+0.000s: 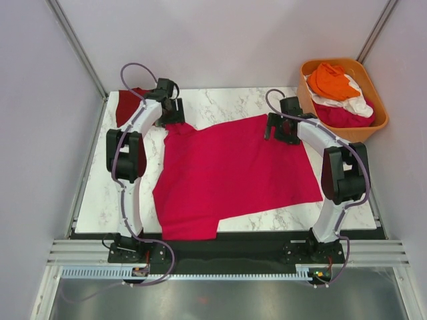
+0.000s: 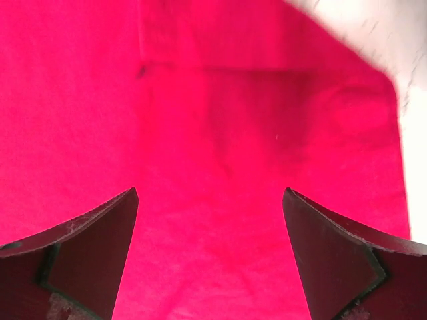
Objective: Fold and stack the t-shirts
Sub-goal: Flatten the tshirt out
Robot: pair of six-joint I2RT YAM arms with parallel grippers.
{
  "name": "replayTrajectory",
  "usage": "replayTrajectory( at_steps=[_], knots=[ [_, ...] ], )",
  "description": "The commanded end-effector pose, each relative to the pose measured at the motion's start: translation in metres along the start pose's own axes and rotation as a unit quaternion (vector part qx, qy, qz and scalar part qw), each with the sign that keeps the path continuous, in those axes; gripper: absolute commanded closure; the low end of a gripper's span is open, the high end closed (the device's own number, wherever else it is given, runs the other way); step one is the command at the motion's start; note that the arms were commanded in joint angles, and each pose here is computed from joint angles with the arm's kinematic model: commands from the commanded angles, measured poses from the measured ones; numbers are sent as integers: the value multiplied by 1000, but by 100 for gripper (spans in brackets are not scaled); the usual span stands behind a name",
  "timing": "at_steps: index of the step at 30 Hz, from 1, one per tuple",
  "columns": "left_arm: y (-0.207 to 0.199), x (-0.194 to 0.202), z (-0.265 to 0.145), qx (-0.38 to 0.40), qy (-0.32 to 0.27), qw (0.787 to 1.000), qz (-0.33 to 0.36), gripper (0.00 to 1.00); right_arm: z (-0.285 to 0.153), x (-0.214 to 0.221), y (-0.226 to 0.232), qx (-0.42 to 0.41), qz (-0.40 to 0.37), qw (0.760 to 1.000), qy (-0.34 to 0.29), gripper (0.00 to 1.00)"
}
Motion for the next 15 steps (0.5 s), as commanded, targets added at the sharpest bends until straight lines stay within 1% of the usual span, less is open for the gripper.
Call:
replayTrajectory(
  at_steps=[1,4,5,7,8,9,10,11,12,13,14,15],
  knots=[
    [-12,-16,-4,7,-27,999,-39,20,-15,-45,0,-2,3,997,-73,2],
    [-21,-16,-1,20,-24,998,-55,23,1,-67,0,6,4,996,-86,2],
    [-22,-18,-6,22,-28,998,-58,24,13,-76,2,6,9,997,-82,2],
    [-25,-18,-17,20,-38,997,-58,26,23,-79,8,-20,16,997,-66,3],
    [-28,-14,-34,23,-45,997,-61,28,31,-82,14,-34,21,997,-62,6],
    [-27,-11,-42,22,-50,997,-63,29,36,-82,17,-42,24,997,-61,8],
    [-27,-1,-64,24,-55,996,-67,29,44,-81,28,-66,20,996,-56,11],
    [-19,14,-55,10,-37,997,-64,29,48,-81,28,-64,20,996,-54,12],
    [-25,16,-88,30,-53,996,-58,29,52,-81,32,-58,10,997,-52,12],
    [-12,46,-85,13,-25,998,-48,29,56,-81,32,-52,4,997,-50,14],
    [-9,62,-91,13,-16,999,-39,29,63,-83,30,-34,-3,998,-45,17],
    [-6,66,-114,26,-29,998,-39,29,67,-84,28,-26,-10,999,-41,21]
  ],
)
Point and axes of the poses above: each gripper's point midway between its finger pads, its own z axis out along the fingers, its own y axis along the line the jaws close on, x = y × z, the point moved 3 cm from there along -z, back along the fingers, and after that the axes turned 13 degrees about -z, right-handed, at the moved point
